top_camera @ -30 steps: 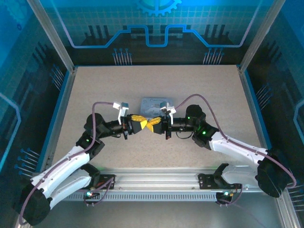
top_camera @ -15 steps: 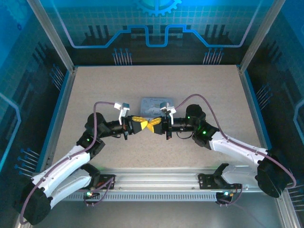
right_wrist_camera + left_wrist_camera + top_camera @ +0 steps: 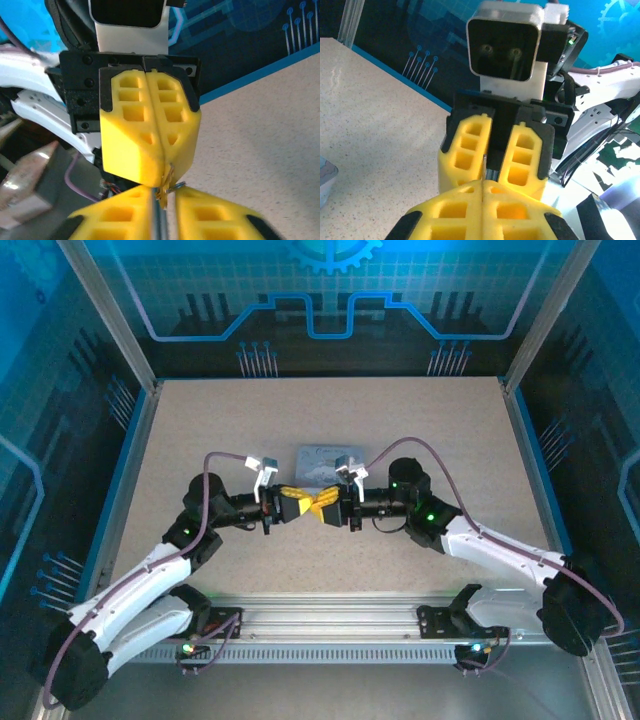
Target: Unlock the padlock with the key
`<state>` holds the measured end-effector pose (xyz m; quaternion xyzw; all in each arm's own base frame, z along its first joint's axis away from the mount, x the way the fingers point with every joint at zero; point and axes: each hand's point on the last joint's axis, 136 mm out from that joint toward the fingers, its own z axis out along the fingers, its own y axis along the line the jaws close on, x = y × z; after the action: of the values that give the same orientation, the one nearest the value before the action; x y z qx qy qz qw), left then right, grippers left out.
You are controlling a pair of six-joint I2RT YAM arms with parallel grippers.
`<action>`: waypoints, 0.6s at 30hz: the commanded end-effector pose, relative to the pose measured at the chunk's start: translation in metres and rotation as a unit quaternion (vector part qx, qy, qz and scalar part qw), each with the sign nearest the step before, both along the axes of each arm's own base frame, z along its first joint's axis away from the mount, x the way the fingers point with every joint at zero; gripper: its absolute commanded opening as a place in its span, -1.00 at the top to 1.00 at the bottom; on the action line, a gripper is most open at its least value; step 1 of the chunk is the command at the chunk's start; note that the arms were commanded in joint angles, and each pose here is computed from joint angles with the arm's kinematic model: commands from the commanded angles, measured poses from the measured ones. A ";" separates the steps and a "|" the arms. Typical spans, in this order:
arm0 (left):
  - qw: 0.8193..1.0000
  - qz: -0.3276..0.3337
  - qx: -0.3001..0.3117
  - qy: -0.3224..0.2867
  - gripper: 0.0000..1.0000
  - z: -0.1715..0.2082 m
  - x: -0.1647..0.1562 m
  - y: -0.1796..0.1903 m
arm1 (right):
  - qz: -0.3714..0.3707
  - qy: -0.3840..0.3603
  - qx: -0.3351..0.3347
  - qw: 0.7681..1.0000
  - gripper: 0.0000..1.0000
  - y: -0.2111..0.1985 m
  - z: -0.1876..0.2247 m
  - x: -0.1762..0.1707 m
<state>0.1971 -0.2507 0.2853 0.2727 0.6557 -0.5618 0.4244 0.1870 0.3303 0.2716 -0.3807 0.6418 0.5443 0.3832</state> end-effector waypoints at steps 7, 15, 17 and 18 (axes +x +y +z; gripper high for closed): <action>0.999 0.019 0.040 0.000 1.00 -0.008 0.008 0.002 | -0.069 0.016 -0.008 0.997 0.11 -0.026 0.019 0.016; 0.999 0.001 0.040 0.012 1.00 -0.010 0.007 -0.002 | -0.066 0.083 0.006 0.994 0.27 -0.039 0.034 0.021; 0.999 -0.001 0.037 0.011 1.00 -0.008 0.008 -0.002 | -0.050 0.099 0.005 0.994 0.30 -0.034 0.032 0.020; 0.999 -0.001 0.036 0.011 1.00 -0.008 0.008 -0.002 | -0.044 0.107 0.005 0.993 0.35 -0.031 0.031 0.020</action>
<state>0.2056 -0.2520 0.2580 0.2669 0.6987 -0.5350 0.3929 0.2120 0.2934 0.3017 -0.2944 0.6871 0.5428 0.3829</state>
